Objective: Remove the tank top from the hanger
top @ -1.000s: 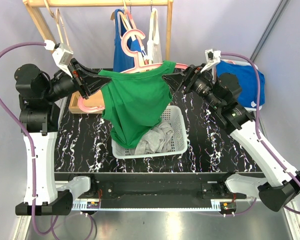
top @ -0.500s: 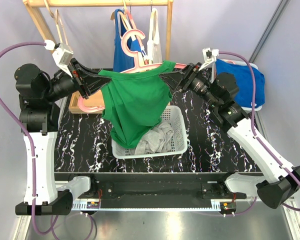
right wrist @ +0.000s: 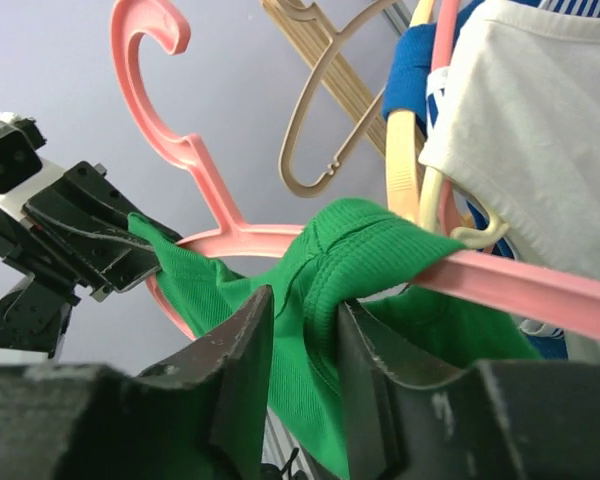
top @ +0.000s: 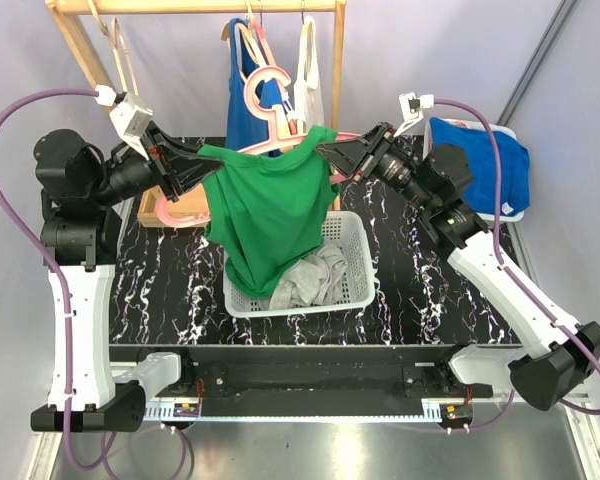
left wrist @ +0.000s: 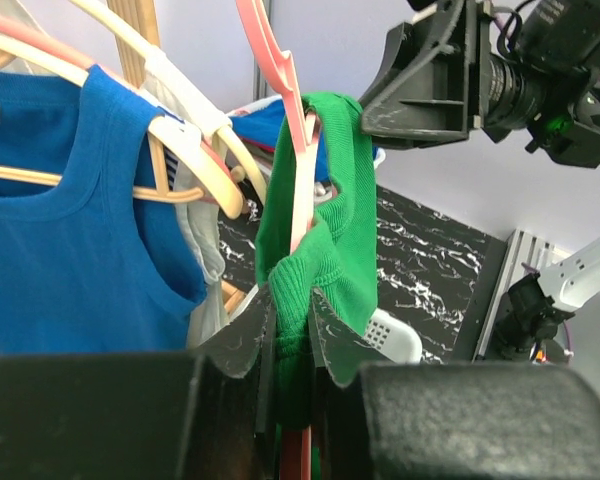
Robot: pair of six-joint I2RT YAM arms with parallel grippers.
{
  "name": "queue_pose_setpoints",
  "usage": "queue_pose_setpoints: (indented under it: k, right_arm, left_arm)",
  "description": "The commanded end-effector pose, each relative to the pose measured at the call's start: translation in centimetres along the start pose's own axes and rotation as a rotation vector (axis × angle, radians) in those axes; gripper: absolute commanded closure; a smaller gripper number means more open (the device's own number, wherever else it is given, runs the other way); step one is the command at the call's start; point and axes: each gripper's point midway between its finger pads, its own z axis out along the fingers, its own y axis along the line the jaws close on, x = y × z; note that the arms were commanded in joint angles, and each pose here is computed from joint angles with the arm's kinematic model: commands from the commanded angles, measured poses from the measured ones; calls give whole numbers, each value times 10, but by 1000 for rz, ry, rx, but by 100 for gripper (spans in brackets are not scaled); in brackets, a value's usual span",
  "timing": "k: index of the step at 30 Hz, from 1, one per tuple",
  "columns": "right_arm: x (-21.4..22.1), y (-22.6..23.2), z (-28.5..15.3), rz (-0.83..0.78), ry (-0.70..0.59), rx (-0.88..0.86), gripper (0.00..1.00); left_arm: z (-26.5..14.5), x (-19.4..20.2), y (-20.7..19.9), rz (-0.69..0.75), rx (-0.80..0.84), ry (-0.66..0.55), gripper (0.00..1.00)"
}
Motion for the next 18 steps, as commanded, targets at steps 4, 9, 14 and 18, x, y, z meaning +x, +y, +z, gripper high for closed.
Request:
queue_pose_setpoints:
  k: [4, 9, 14, 18]
  right_arm:
    - [-22, 12, 4, -1, -70, -32, 79]
    - [-31, 2, -5, 26, -113, 2, 100]
    - [-73, -32, -33, 4, -201, 153, 100]
    - [-93, -71, -58, 26, -232, 279, 100]
  left_arm:
    - [-10, -13, -19, 126, 8, -24, 100]
    - [-14, -14, -23, 145, -2, -17, 100]
    - [-18, -19, -25, 190, -22, -9, 100]
    - [-20, -26, -27, 206, -36, -20, 100]
